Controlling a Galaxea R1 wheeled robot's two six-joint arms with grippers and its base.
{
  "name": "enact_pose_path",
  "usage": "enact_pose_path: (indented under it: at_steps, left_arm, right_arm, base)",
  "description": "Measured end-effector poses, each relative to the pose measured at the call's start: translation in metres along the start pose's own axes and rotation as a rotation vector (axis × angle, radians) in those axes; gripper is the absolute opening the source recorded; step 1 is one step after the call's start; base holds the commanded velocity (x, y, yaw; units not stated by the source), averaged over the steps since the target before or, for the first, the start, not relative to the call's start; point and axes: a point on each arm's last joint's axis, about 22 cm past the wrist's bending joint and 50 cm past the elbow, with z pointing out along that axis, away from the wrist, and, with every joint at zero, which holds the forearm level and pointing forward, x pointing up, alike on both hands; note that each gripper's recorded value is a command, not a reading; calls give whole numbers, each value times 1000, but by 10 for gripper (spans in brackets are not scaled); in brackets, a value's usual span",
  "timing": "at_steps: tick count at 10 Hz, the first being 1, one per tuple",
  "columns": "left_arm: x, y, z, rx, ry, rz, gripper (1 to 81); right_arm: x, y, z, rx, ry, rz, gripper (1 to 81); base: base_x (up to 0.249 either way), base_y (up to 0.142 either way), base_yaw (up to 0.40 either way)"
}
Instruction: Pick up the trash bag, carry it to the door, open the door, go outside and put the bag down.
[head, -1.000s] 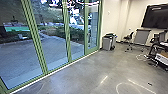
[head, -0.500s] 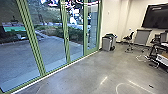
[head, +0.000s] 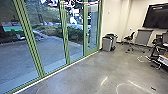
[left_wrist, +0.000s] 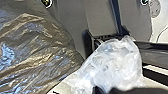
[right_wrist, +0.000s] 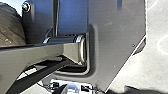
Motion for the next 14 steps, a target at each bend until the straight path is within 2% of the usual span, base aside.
enact_pose_path:
  at_steps: [2, 5, 14]
  left_arm:
    - [0, 0, 0, 0, 0, 0, 10]
    - [0, 0, 0, 0, 1, 1, 10]
    - [0, 2, 1, -2, 0, 1, 10]
  right_arm:
    - [0, 0, 0, 0, -1, 0, 811]
    - [-1, -6, 1, 7, -1, -2, 811]
    - [0, -4, 1, 3, 0, -4, 811]
  base:
    - [136, 0, 0]
    - [142, -74, 0]
    - [148, -74, 0]
